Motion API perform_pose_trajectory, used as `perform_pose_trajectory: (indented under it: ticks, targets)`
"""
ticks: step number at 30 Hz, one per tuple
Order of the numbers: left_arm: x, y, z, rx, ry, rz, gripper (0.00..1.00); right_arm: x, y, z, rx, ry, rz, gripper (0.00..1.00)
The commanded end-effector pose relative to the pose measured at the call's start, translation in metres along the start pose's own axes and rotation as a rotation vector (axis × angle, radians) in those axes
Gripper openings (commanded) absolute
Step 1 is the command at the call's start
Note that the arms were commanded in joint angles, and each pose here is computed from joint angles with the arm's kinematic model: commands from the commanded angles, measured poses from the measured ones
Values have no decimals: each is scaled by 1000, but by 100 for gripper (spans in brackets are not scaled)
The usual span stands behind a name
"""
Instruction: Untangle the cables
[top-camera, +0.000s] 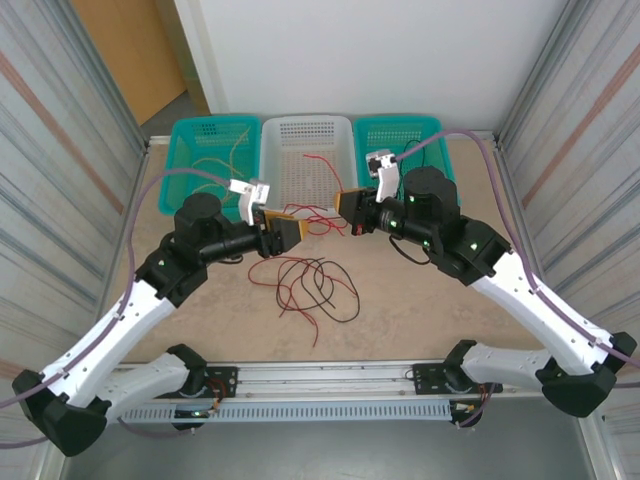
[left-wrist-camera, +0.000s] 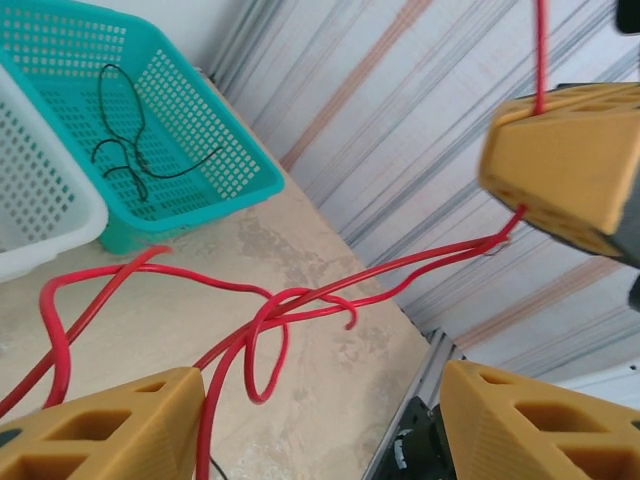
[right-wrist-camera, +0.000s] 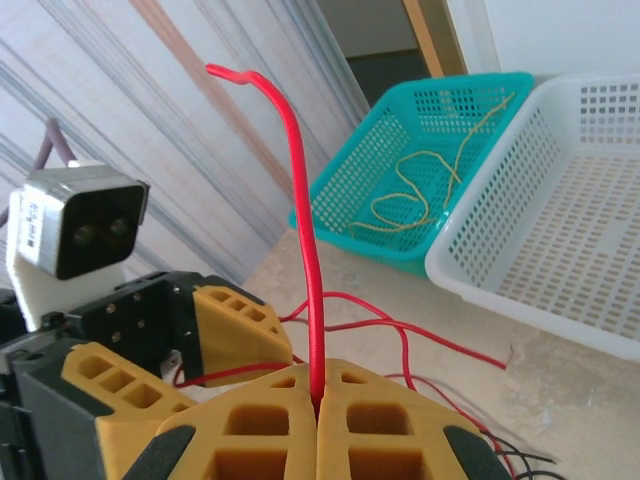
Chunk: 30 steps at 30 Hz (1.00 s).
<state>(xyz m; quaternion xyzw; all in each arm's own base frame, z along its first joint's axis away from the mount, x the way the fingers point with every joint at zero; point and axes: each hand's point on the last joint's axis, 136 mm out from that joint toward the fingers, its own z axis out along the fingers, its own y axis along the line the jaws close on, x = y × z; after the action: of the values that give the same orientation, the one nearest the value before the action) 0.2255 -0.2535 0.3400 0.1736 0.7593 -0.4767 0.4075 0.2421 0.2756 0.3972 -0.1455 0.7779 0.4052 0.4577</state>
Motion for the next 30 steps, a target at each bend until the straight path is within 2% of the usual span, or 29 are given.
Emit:
perform_pose_trajectory:
  ticks: [1,4,6,9,12,17,20,25,30]
  targets:
    - [-5,1,-16,-51,-51,11,69,-14,8,-16,-40,-61,4,0]
    - [-5,12,-29,-108,-93,-75,77,-12,4,-20,-21,-64,3,0]
    - [-12,15,-42,-98,-144,-159,80,-13,1,-23,-7,-77,4,0]
    - [-20,28,-59,-137,-179,-259,80,-15,-2,-28,5,-101,7,0]
    - [-10,49,-69,-253,-167,-354,80,-18,-5,-32,22,-127,12,0]
    - [-1,62,-79,-287,-235,-452,87,-21,-9,-42,41,-165,18,0]
    - [0,62,-71,-238,-245,-477,85,-22,-9,-46,33,-181,25,0]
    - [14,66,-42,-160,-169,-522,78,-27,-8,-53,35,-201,23,0]
    - [20,43,-16,-85,-105,-446,79,-28,-7,-56,25,-212,35,0]
